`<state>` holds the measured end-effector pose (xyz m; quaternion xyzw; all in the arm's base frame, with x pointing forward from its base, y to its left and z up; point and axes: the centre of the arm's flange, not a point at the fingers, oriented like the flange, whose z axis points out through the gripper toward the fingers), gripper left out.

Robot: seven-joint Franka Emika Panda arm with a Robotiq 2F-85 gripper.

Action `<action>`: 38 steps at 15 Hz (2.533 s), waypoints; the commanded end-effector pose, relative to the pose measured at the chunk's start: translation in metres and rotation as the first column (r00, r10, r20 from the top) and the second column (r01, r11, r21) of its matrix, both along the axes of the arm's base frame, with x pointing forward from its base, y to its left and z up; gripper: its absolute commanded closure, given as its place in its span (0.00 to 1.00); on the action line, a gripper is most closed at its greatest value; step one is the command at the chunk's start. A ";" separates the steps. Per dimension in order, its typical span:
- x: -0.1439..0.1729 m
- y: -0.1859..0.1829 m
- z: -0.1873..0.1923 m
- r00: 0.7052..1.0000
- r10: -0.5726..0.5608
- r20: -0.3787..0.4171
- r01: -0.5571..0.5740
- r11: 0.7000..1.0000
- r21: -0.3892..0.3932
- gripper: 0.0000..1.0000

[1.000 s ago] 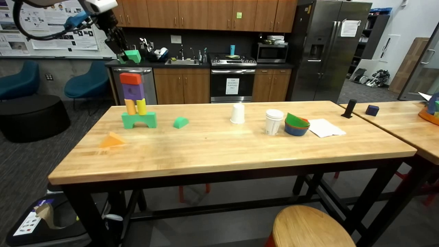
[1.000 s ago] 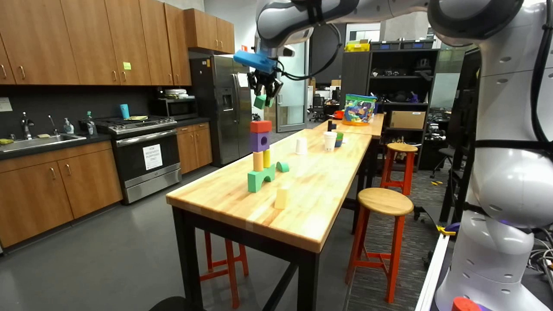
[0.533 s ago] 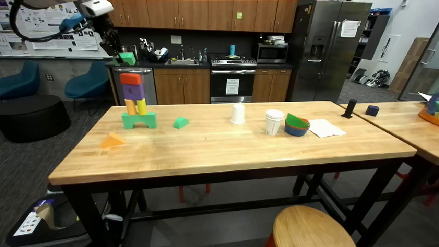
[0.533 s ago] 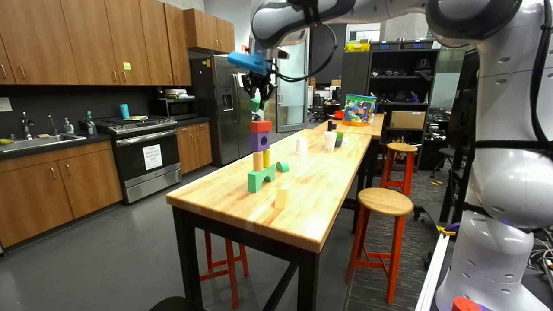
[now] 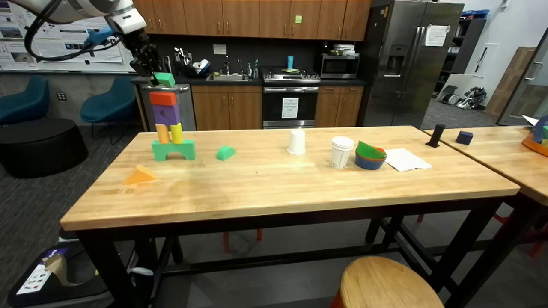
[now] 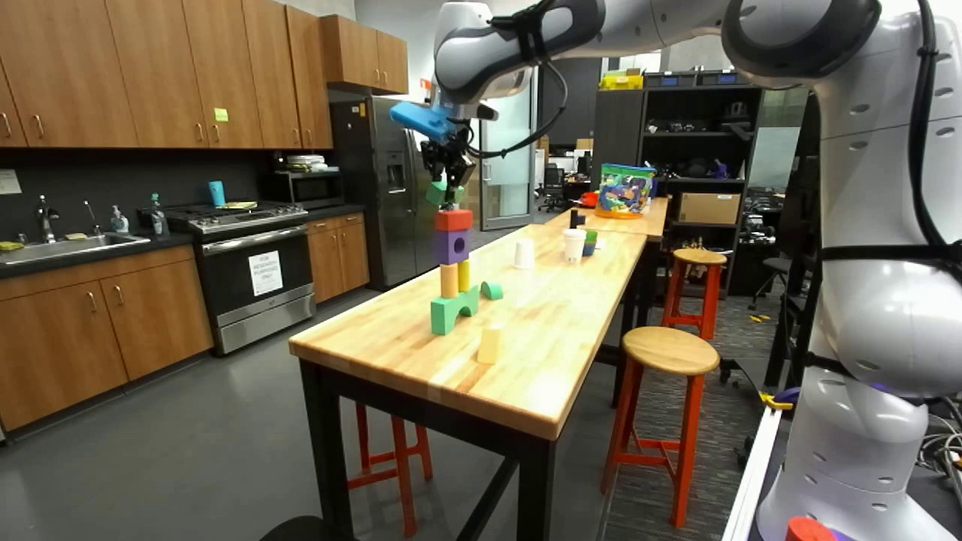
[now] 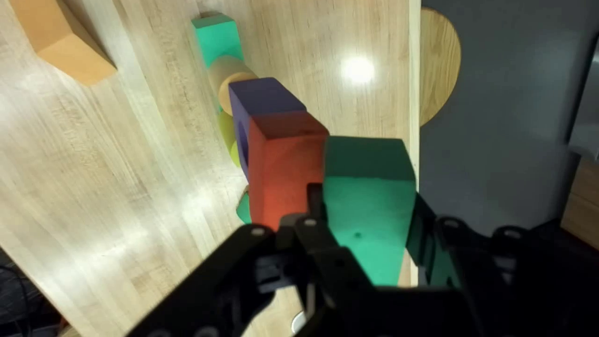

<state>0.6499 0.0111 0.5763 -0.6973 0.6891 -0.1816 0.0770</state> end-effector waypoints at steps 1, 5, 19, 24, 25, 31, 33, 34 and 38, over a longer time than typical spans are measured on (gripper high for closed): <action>0.001 -0.006 0.023 0.999 -0.052 0.013 0.052 0.998 -0.019 0.84; 0.005 0.001 0.059 1.000 0.008 -0.013 -0.009 0.998 -0.070 0.84; 0.000 0.019 0.068 0.966 0.153 -0.207 -0.172 0.982 -0.076 0.84; -0.002 0.011 0.064 0.966 0.137 -0.218 -0.155 0.986 -0.068 0.84; -0.002 0.008 0.062 0.966 0.132 -0.223 -0.151 0.986 -0.067 0.84; 0.004 0.004 0.068 0.963 0.138 -0.232 -0.160 0.984 -0.079 0.84; 0.007 0.003 0.069 0.959 0.148 -0.243 -0.171 0.983 -0.074 0.84; 0.008 0.004 0.068 0.955 0.151 -0.254 -0.174 0.982 -0.074 0.84; 0.008 0.006 0.063 0.947 0.157 -0.281 -0.184 0.980 -0.073 0.84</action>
